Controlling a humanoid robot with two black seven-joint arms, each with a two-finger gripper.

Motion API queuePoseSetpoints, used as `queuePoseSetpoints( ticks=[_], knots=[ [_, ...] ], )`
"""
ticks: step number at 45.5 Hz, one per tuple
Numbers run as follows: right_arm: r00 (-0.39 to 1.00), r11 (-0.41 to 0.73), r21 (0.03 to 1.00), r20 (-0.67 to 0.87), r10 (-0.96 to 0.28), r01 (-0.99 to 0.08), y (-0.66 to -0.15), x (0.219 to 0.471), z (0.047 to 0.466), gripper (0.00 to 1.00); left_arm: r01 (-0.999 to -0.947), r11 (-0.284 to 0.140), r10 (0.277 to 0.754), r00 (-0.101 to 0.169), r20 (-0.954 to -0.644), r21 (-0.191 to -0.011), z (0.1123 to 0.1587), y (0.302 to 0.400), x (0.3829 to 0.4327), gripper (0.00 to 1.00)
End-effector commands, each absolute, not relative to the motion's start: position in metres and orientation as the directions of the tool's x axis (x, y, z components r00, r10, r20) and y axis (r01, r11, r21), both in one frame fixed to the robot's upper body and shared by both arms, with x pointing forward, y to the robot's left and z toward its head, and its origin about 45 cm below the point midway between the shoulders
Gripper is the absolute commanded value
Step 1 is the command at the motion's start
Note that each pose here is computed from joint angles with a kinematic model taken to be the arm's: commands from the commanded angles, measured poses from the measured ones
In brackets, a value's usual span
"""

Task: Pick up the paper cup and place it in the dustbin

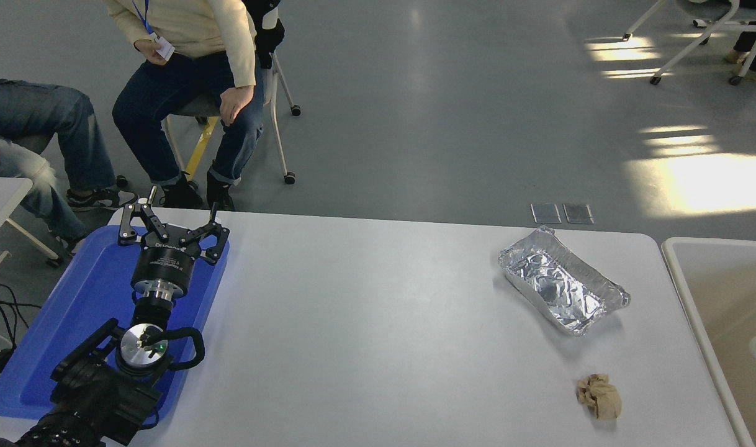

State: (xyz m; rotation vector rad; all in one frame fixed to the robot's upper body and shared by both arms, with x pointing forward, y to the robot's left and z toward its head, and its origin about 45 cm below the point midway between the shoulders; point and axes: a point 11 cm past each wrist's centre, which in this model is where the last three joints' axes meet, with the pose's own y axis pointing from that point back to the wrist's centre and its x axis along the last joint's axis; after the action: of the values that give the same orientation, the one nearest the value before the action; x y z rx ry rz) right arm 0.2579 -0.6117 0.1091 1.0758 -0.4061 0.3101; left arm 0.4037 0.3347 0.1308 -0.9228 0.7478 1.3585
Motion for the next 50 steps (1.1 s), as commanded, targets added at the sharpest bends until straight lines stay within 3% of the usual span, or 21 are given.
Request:
queuePoseSetpoints(
  ticks=[1,2,19,29,39,50],
  knots=[
    [0.863,0.425,0.778,0.505,0.014,-0.462,-0.604,0.261,0.101,0.85,-0.9934,-0.020,0.471,0.091,-0.877,-0.113,0.1308,0.3347,0.4037,1.00],
    [0.855,0.421,0.776,0.519,-0.001,-0.470,-0.603,0.263,0.102,1.00,-0.9934,-0.020,0.471,0.091,-0.877,-0.113,0.1308,0.3347,0.4037,1.00],
    [0.818,0.376,0.779,0.569,-0.089,-0.501,-0.596,0.272,0.106,1.00,-0.9934,-0.020,0.471,0.091,-0.877,-0.113,0.1308,0.3347,0.4037,1.00],
    [0.813,0.266,0.802,0.574,-0.094,-0.536,-0.569,0.299,0.143,1.00,-0.9934,-0.022,0.471,0.089,-0.878,-0.112,0.1305,0.3351,0.4035,1.00],
    [0.835,0.178,0.822,0.550,0.004,-0.542,-0.529,0.326,0.183,1.00,-0.9933,-0.021,0.470,0.090,-0.878,-0.113,0.1308,0.3348,0.4037,1.00],
    [0.887,0.102,0.881,0.457,0.072,-0.462,-0.489,0.323,0.210,1.00,-0.9933,-0.018,0.471,0.092,-0.877,-0.114,0.1314,0.3344,0.4042,1.00]
  ],
)
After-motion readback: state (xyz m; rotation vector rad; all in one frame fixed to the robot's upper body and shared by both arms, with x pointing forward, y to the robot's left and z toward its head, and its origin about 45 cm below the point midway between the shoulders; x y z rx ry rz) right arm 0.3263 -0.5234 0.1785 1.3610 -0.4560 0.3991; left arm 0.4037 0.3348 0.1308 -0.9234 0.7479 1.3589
